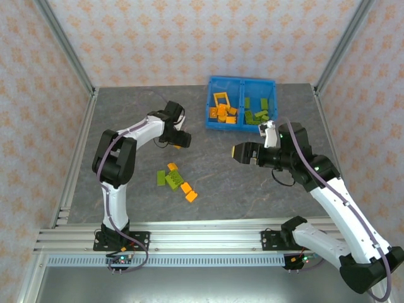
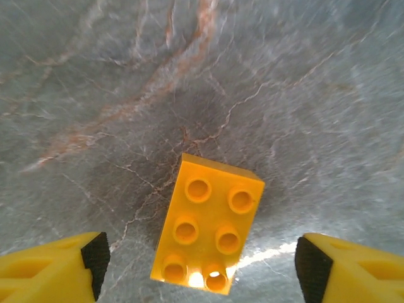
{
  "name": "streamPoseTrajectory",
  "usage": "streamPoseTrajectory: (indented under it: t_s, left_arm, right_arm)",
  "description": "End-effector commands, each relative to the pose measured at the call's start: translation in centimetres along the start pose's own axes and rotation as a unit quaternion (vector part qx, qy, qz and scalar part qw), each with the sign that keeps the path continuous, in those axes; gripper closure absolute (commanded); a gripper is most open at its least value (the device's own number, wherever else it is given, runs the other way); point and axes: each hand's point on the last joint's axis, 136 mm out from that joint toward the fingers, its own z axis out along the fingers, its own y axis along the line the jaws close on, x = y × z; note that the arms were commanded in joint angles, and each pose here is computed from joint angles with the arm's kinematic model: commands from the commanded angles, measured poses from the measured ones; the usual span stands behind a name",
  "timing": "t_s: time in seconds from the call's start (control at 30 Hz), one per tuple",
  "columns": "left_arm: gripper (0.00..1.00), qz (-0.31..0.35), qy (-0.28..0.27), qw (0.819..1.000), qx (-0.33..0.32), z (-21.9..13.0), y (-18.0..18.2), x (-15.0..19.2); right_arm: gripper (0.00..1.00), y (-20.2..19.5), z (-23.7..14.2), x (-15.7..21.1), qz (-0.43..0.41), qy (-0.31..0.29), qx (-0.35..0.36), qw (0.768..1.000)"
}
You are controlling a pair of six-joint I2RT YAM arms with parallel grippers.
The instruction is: Sort the legos into containers by color
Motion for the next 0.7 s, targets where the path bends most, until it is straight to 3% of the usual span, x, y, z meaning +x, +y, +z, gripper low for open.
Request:
streamPoseTrajectory:
  t_s: [0.0,0.27,0.47,0.67]
  left_arm:
    - [0.29,0.006,0.013,1.000,0.001,0.0,-0.1,0.2]
    - [0.67,-0.007,0.019,1.000,0.022,0.6,-0.8,1.4]
    - [0.69,0.007,-0.033,0.998,0.049,-4.4,-3.8,-0.6]
    - [0.69,0.081,-0.148,0.984,0.054,-14.5,-10.4,-4.7]
  right_arm:
    - [0.08,0.6,-0.4,0.8,0.015,0.013,-0.015,1.000]
    - [0.09,-0.1,-1.4,1.2,0.021,0.002,0.008,1.000]
    - [0.09,-0.1,-1.6,1.7,0.017,0.009,0.008,1.000]
    - [0.09,0.0,-3.1,-1.0,0.006,-0.062,0.029,0.998]
